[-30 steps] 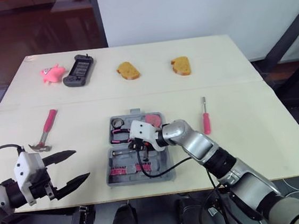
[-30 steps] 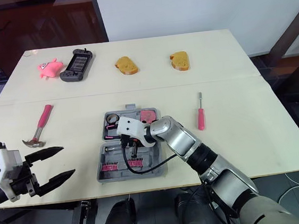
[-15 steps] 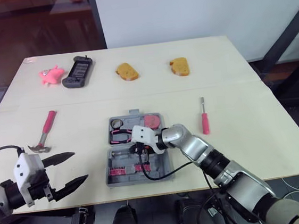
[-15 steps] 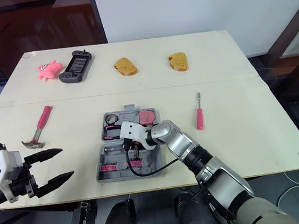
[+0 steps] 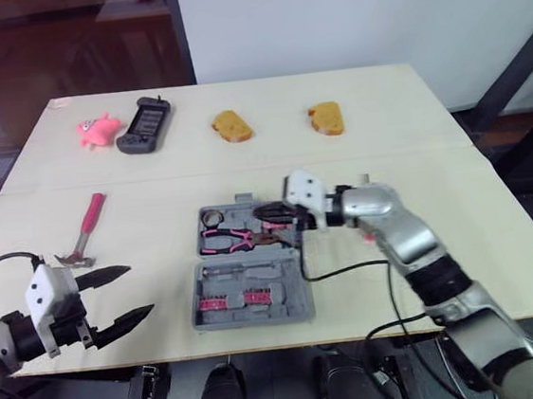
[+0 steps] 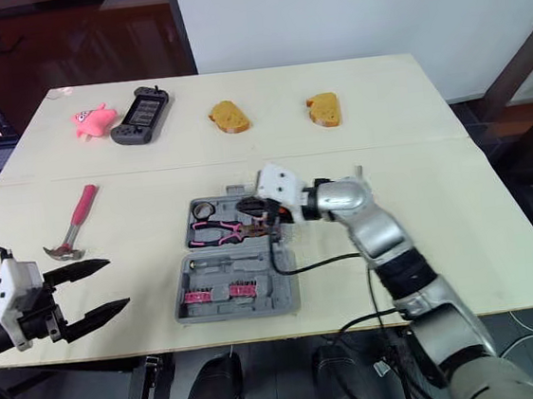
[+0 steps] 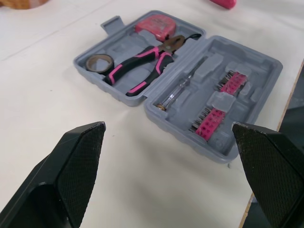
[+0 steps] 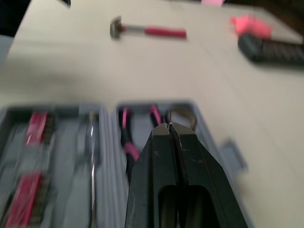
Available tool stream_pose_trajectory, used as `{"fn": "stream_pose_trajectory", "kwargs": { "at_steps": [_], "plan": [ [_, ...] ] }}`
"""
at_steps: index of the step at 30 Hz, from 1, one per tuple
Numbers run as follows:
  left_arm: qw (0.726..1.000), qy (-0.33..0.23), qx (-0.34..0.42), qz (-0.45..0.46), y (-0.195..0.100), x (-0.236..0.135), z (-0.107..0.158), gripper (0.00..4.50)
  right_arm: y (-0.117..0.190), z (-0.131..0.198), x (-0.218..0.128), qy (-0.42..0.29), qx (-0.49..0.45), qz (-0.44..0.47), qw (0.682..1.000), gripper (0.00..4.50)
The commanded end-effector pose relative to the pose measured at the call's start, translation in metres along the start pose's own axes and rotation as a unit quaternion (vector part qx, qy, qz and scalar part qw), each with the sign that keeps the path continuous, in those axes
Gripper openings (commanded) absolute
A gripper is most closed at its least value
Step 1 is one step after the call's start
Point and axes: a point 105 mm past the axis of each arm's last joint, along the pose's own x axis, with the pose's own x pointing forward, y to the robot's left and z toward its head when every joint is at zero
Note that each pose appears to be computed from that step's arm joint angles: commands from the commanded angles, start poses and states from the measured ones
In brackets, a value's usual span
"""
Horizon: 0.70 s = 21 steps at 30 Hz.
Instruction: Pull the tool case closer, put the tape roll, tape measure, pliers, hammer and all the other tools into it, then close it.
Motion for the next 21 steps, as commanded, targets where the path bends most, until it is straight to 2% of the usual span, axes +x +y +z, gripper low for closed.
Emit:
{"fn": "stream_pose_trajectory", "kwargs": {
  "at_steps": [1, 4, 7, 10, 15, 17, 19, 21],
  "plan": [
    [1.000, 0.013, 0.021, -0.006, 0.008, -0.004, 0.001, 4.50, 0.009, 0.001, -0.035, 0.008, 0.011, 0.006, 1.000, 0.05],
    [1.000, 0.014, 0.021, -0.005, 0.013, -0.005, 0.000, 4.50, 0.012, -0.010, -0.056, 0.031, 0.011, -0.013, 0.999, 0.05],
    [1.000, 0.008, 0.006, 0.006, 0.022, -0.013, -0.002, 4.50, 0.009, -0.018, -0.091, 0.007, 0.078, -0.073, 0.994, 0.05],
    [0.998, 0.017, 0.021, 0.049, 0.036, -0.028, -0.010, 4.50, 0.024, -0.050, -0.137, 0.069, 0.124, -0.108, 0.984, 0.80],
    [0.992, 0.003, 0.028, 0.125, 0.053, -0.052, -0.017, 4.50, 0.018, -0.061, -0.187, 0.074, 0.138, -0.208, 0.966, 3.36],
    [0.980, 0.006, -0.005, 0.201, 0.066, -0.085, -0.036, 4.50, 0.025, -0.080, -0.228, 0.087, 0.158, -0.274, 0.945, 4.41],
    [0.968, 0.008, -0.033, 0.248, 0.071, -0.107, -0.050, 4.50, 0.031, -0.092, -0.254, 0.087, 0.172, -0.319, 0.928, 4.47],
    [0.960, -0.003, -0.050, 0.276, 0.075, -0.119, -0.054, 4.50, 0.030, -0.094, -0.263, 0.076, 0.173, -0.342, 0.921, 4.47]
  ]
}}
